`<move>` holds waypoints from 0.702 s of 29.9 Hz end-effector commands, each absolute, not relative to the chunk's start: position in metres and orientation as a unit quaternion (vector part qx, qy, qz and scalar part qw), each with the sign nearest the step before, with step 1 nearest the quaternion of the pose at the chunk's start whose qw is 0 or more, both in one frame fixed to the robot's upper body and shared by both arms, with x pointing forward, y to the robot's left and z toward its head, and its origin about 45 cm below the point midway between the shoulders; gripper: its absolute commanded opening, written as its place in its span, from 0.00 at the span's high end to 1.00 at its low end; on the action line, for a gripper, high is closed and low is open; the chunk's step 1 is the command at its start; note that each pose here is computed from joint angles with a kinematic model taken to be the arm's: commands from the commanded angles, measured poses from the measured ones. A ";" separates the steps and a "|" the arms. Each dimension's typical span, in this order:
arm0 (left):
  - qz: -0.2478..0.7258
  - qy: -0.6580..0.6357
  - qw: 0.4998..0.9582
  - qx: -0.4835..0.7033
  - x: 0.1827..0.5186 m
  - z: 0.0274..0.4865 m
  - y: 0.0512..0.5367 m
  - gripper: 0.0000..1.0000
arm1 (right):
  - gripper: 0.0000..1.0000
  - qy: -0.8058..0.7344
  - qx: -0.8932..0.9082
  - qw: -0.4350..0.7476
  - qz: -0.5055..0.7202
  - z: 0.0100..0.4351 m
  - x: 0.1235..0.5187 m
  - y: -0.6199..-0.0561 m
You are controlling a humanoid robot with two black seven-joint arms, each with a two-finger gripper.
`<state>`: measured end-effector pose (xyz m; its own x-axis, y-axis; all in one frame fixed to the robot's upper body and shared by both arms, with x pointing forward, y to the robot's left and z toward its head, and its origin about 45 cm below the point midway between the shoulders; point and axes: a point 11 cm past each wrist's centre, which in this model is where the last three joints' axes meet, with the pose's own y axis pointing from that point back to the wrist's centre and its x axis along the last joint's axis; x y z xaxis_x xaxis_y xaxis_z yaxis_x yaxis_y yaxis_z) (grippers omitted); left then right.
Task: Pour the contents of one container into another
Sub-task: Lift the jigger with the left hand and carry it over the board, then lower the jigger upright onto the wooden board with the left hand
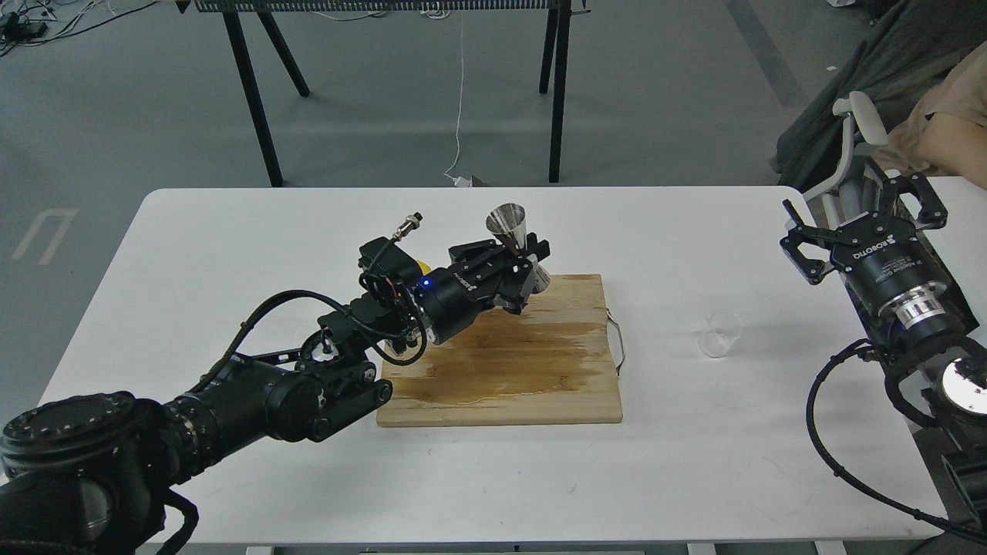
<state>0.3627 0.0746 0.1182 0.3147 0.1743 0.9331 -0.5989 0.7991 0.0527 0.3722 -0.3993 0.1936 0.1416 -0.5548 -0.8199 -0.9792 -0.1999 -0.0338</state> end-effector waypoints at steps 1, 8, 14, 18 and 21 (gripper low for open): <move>0.236 -0.525 0.787 0.222 0.355 0.099 0.083 0.89 | 0.01 0.553 -0.692 0.304 0.350 0.193 0.372 -0.397; 0.230 -0.520 0.781 0.256 0.353 0.081 0.101 0.89 | 0.01 0.553 -0.692 0.305 0.349 0.194 0.372 -0.398; 0.226 -0.511 0.786 0.264 0.345 0.070 0.105 0.89 | 0.01 0.553 -0.692 0.306 0.350 0.193 0.372 -0.398; 0.226 -0.506 0.781 0.287 0.344 0.059 0.118 0.88 | 0.01 0.553 -0.691 0.306 0.350 0.194 0.373 -0.398; 0.228 -0.506 0.772 0.309 0.348 0.054 0.133 0.87 | 0.01 0.553 -0.692 0.306 0.349 0.194 0.373 -0.398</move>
<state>0.3455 0.1206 0.0591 0.3832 0.0587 0.9218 -0.6473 0.7290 0.2227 0.3725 -0.3979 0.1937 0.1440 -0.5510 -0.8220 -0.9789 -0.2009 -0.0368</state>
